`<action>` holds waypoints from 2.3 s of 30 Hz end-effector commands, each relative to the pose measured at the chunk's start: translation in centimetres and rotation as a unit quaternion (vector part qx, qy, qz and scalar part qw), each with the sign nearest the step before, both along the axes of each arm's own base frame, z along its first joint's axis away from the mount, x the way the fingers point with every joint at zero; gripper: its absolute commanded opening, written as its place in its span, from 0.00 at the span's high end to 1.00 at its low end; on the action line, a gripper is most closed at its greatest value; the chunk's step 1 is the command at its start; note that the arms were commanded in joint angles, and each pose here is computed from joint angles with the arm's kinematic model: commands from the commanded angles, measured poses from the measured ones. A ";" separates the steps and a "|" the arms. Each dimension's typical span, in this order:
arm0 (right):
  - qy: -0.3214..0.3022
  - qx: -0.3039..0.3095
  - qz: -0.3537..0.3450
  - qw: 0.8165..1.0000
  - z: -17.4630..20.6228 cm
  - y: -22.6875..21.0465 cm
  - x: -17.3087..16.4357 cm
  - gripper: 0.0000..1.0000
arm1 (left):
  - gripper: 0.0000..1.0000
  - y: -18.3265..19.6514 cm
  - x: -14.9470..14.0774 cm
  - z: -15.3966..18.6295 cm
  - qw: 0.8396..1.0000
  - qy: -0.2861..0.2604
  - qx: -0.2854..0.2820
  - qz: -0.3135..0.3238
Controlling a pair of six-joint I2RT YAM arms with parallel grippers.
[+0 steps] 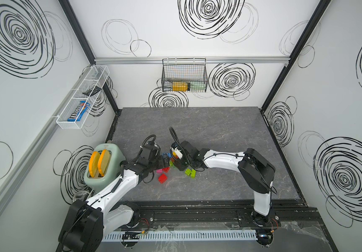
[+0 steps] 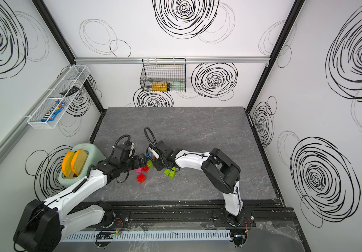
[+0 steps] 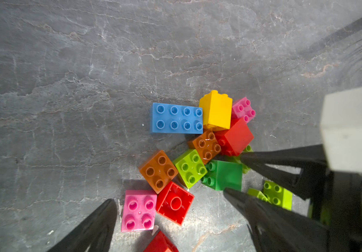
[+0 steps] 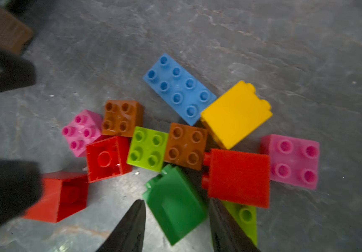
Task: Assemble the number 4 with lego
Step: Adjust the lego brick at the center of the board.
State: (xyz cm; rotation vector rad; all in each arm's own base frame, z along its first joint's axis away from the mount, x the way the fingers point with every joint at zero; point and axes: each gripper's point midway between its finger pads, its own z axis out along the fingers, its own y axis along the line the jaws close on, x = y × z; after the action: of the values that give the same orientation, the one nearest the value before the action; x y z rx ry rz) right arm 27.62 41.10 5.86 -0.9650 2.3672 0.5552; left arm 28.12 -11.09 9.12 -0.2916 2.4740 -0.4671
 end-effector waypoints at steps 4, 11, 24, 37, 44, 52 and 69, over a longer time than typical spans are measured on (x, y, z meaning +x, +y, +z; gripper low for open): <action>0.002 0.015 0.001 1.000 2.3 1.9 0.8 0.58 | 0.04 1.9 0.2 0.6 0.999 -0.017 0.008 0.048; 0.020 -0.014 -0.035 0.999 0.8 2.6 2.7 0.63 | 0.04 3.4 0.2 1.1 0.996 -0.027 -0.001 0.080; 0.032 -0.057 -0.096 0.993 -1.7 1.2 4.5 0.64 | 0.04 2.9 0.2 0.9 0.997 -0.025 -0.013 0.071; 0.039 -0.082 -0.073 0.993 -3.0 1.8 3.9 0.57 | 0.04 2.8 0.2 0.6 0.997 -0.021 -0.014 0.068; 0.042 -0.078 -0.065 0.994 -3.1 2.2 3.8 0.54 | 0.04 2.7 0.2 0.6 0.998 -0.020 -0.015 0.066; 0.035 -0.069 -0.087 0.993 -2.3 1.8 4.7 0.58 | 0.04 2.6 0.2 0.6 0.998 -0.018 -0.016 0.063; 0.043 -0.028 -0.089 0.995 -0.1 0.9 5.3 0.47 | 0.04 2.4 0.1 0.1 0.998 -0.009 -0.017 0.058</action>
State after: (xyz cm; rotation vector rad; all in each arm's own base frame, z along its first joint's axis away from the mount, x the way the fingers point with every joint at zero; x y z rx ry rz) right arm 33.20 41.03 3.97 -0.7545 2.5543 0.4427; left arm 27.87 -8.72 9.08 -0.4257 2.4355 -0.4471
